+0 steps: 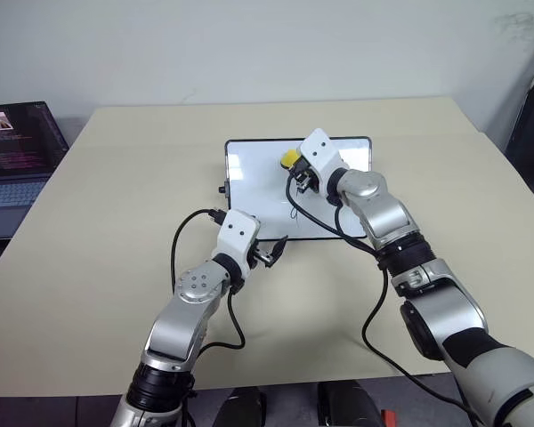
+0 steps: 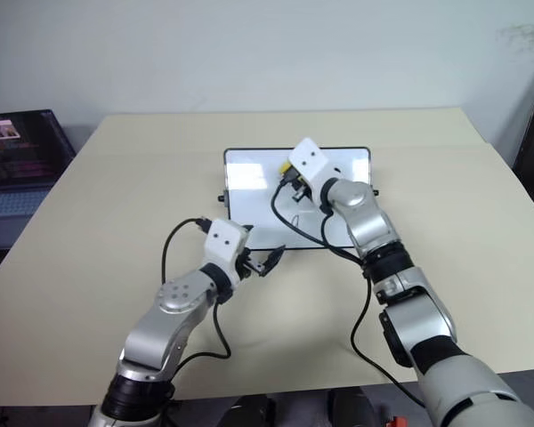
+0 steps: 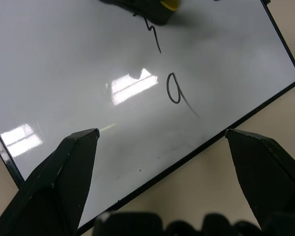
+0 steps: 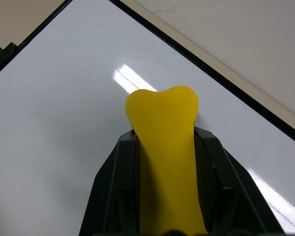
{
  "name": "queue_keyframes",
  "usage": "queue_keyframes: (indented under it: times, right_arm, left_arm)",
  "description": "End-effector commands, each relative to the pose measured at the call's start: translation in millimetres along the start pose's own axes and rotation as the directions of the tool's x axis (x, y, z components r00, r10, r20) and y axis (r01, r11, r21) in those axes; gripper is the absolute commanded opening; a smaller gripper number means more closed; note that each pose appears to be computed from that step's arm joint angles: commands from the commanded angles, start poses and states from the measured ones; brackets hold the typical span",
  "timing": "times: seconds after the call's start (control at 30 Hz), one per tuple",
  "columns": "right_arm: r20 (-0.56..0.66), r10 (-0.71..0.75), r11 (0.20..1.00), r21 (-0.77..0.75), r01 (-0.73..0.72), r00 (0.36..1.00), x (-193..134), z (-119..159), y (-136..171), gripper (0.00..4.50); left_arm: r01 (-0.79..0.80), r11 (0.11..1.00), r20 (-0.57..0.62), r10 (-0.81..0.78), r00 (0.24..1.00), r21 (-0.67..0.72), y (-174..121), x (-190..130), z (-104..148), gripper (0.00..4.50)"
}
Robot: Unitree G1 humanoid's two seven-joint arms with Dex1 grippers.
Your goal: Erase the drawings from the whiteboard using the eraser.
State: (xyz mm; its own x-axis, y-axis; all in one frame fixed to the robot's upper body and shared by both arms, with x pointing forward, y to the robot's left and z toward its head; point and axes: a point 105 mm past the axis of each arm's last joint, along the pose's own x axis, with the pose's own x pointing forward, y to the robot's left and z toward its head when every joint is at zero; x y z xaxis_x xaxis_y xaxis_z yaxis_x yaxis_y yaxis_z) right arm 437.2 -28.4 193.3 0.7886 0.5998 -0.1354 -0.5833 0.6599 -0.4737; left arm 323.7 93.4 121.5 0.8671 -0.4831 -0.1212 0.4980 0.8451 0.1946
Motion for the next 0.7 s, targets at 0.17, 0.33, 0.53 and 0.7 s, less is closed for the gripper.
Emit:
queue_keyframes:
  times: [0.17,0.33,0.53,0.7]
  right_arm:
    - [-0.029,0.012,1.0,-0.007,-0.012,0.999,4.3,-4.0,4.9,1.12]
    - [-0.059,0.049,0.999,0.026,-0.047,0.997,2.0,-16.3,17.8,1.12]
    - [-0.128,0.154,0.988,0.046,-0.149,0.98,-5.8,-39.7,46.5,1.12]
    - [-0.143,0.175,0.984,0.06,-0.168,0.974,-10.3,-46.7,58.1,1.12]
  left_arm:
    - [-0.026,0.999,0.066,0.024,0.998,0.021,1.4,-5.4,19.3,4.5]
    - [-0.042,0.999,0.068,0.041,0.997,0.019,3.5,-7.0,20.0,4.5]
    - [-0.063,0.998,0.07,0.062,0.996,0.013,5.8,-9.1,21.2,4.5]
    - [-0.074,0.997,0.062,0.074,0.995,0.006,6.6,-12.6,17.9,4.5]
